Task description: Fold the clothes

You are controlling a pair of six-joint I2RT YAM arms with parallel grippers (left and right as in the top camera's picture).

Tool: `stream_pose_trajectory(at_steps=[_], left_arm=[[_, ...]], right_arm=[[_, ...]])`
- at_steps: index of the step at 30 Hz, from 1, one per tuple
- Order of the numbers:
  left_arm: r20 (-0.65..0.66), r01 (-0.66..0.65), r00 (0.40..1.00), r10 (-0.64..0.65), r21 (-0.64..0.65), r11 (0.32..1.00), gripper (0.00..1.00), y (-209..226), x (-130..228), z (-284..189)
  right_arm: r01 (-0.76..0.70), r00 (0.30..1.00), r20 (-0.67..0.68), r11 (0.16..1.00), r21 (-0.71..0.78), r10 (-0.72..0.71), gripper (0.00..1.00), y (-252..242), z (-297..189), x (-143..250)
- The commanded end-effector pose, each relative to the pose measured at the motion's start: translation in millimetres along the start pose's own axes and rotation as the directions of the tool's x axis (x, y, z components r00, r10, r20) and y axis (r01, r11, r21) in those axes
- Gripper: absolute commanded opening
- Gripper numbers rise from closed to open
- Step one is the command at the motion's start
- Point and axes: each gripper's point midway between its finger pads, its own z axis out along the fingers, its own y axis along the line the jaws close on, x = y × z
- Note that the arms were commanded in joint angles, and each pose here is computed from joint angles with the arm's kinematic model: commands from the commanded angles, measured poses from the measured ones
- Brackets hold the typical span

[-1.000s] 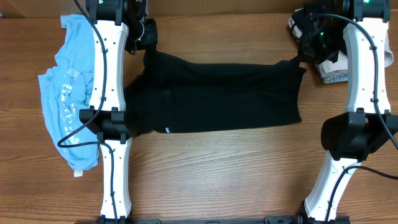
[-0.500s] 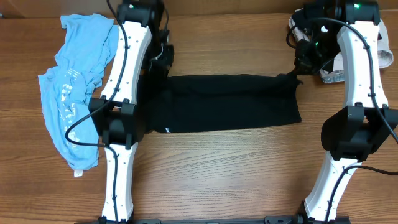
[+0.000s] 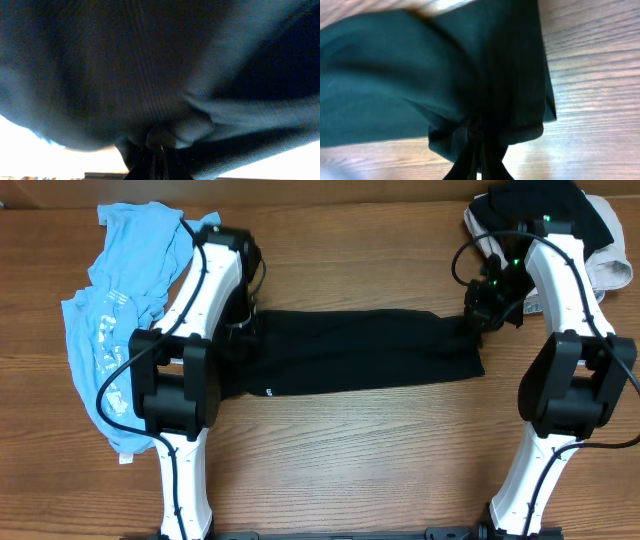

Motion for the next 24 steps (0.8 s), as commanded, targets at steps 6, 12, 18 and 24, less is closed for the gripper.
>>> stream_pose_trajectory(at_steps=[6, 12, 18, 24], left_arm=[[-0.036, 0.023, 0.999, -0.025, -0.048, 0.999, 0.05, 8.6, 0.0, 39.5], [0.006, 0.027, 1.0, -0.026, -0.048, 0.998, 1.0, 8.8, -10.2, 39.7], [0.072, 0.075, 0.995, -0.072, -0.038, 0.997, 1.0, 17.4, -24.1, 20.5], [0.342, 0.102, 0.933, -0.111, 0.045, 0.994, 1.0, 19.9, -52.1, -88.7]], right_arm=[[-0.061, 0.998, -0.016, 0.998, -0.005, 0.061, 0.06, -29.6, 11.7, 5.6], [-0.025, 1.0, 0.004, 1.0, -0.008, 0.025, 0.81, -28.7, 12.0, 0.6], [-0.012, 0.999, 0.048, 1.0, -0.024, 0.013, 0.86, -27.8, 25.1, -11.5], [0.045, 0.998, 0.045, 0.993, -0.106, -0.04, 0.78, -19.4, 56.7, -9.9]])
